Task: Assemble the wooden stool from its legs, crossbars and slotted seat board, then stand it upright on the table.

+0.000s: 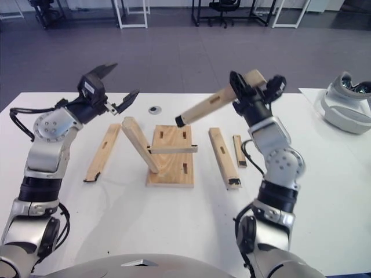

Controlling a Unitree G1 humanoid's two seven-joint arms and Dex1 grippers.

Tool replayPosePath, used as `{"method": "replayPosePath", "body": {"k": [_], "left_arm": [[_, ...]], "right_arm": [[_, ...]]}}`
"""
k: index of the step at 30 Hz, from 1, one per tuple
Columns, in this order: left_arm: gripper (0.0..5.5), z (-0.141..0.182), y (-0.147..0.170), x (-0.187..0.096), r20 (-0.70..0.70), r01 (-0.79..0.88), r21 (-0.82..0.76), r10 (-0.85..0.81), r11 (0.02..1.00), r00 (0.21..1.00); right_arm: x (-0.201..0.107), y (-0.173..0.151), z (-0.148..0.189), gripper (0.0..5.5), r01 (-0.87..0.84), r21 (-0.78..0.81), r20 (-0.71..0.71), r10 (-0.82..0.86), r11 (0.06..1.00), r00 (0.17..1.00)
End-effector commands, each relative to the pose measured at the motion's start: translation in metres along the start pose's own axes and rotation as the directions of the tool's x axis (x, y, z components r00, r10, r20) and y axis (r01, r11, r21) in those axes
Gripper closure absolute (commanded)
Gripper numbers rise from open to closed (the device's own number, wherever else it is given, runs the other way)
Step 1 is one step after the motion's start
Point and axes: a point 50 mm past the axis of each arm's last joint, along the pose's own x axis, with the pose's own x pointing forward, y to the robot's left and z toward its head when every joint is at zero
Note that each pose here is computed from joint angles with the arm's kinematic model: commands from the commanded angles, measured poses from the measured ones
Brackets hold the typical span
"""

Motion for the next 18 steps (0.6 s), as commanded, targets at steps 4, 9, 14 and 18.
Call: {"method": "replayPosePath", "body": {"k": [4,9,14,18], "left_arm": [[1.03,-0.057,-0.043,-0.046,-0.352,-0.083,-0.141,0.028,0.987,0.935],[1.03,-0.060,-0.062,-0.051,-0.385,-0.127,-0.229,0.030,0.965,0.922],[1.03,-0.056,-0.063,-0.050,-0.378,-0.152,-0.255,0.046,0.955,0.925],[1.03,-0.052,-0.064,-0.050,-0.366,-0.157,-0.261,0.052,0.952,0.929]], "right_arm": [[-0.060,-0.019,-0.016,4.49,0.186,0.043,-0.120,-0.180,0.982,0.976],[-0.069,-0.016,-0.029,4.49,0.246,0.077,-0.177,-0.230,0.966,0.957],[-0.070,-0.015,-0.034,4.49,0.276,0.090,-0.194,-0.255,0.957,0.947],[-0.070,-0.017,-0.034,4.49,0.319,0.034,-0.171,-0.309,0.947,0.936]]}}
